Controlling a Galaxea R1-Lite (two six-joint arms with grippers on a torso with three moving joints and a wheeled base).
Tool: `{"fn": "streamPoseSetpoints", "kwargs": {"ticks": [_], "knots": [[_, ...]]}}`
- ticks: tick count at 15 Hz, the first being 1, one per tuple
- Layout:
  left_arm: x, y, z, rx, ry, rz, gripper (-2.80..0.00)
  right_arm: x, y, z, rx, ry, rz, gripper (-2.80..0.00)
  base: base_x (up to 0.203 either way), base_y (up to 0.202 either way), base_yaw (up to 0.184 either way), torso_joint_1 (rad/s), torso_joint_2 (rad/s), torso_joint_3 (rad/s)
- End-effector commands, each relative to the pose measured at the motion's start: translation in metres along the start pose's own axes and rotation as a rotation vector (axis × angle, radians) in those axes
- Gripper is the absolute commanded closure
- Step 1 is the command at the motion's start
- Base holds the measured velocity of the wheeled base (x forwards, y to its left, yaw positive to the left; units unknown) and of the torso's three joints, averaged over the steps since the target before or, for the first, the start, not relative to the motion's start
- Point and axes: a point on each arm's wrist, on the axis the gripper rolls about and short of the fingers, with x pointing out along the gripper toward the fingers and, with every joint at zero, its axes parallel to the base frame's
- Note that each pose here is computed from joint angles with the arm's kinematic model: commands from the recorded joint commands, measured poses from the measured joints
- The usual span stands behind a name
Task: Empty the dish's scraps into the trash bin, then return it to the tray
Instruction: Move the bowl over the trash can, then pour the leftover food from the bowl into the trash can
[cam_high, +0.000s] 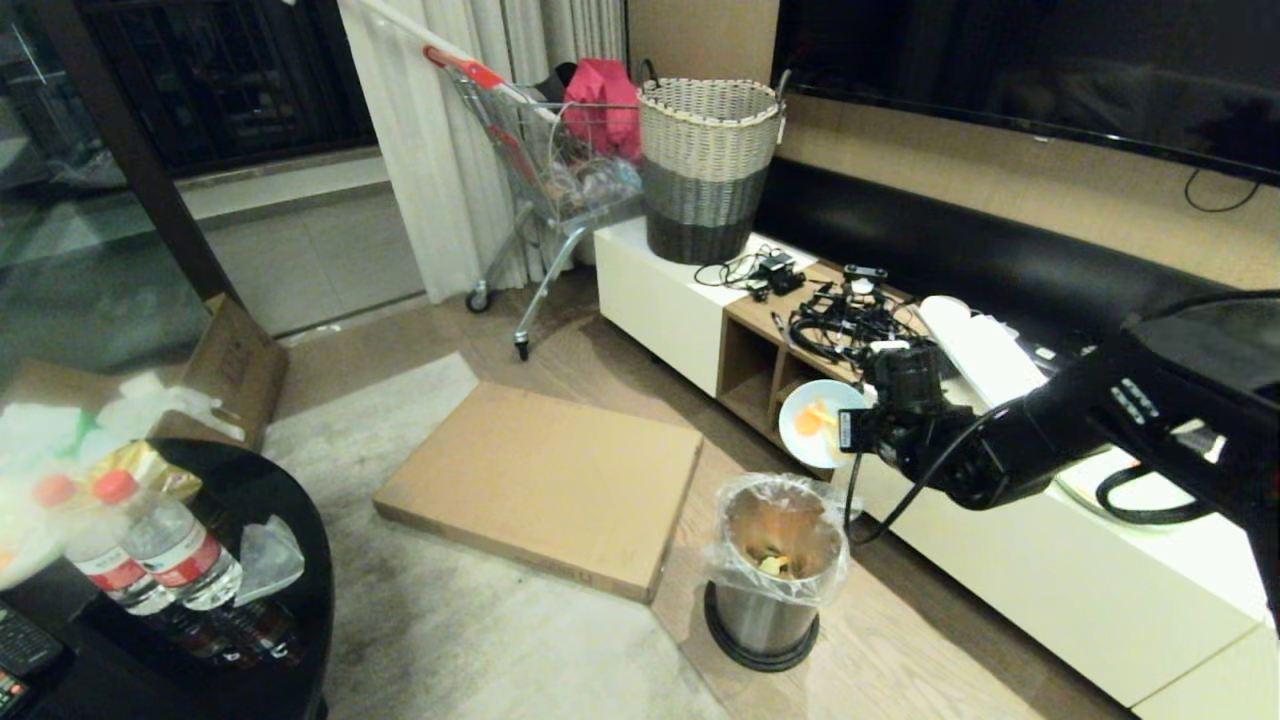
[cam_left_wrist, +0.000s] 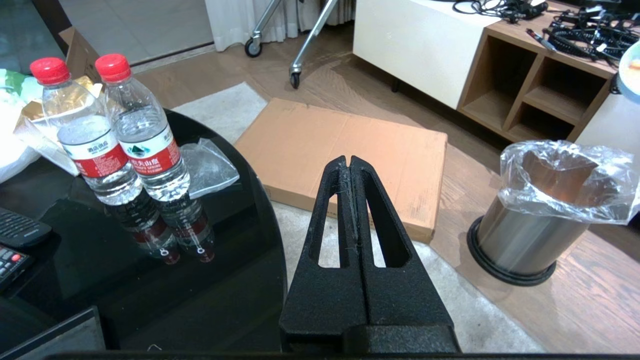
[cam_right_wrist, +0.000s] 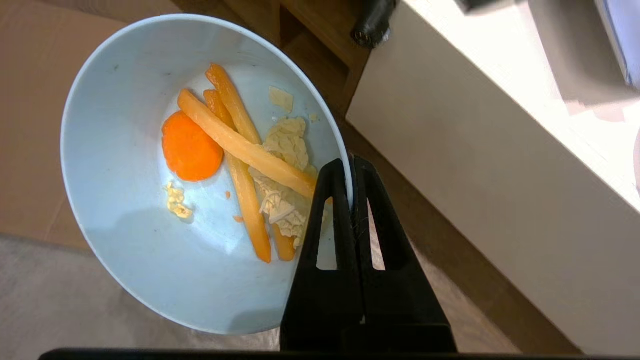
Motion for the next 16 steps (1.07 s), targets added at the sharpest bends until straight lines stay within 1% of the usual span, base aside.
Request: {"fn": "streamPoseSetpoints", "kwargs": {"ticks": [1,5,10,16], "knots": [[0.000,0.000,0.000,-0.001,-0.001,0.000,0.00,0.013,0.004,-0.014,-0.021,-0.037,0.001,0.00,0.000,0.000,0.000,0.000,0.00,0.000],[0.000,0.000,0.000,-0.001,-0.001,0.000,0.00,0.018,0.004,-0.031,-0.074,-0.158,0.016,0.00,0.000,0.000,0.000,0.000,0.00,0.000],[0.000,0.000,0.000,-0.001,-0.001,0.000,0.00,0.024,0.008,-0.035,-0.079,-0.301,0.088,0.00,0.000,0.000,0.000,0.000,0.00,0.000],[0.000,0.000,0.000,-0.001,-0.001,0.000,0.00,0.028,0.011,-0.039,-0.097,-0.408,0.148,0.00,0.000,0.000,0.000,0.000,0.00,0.000]]}}
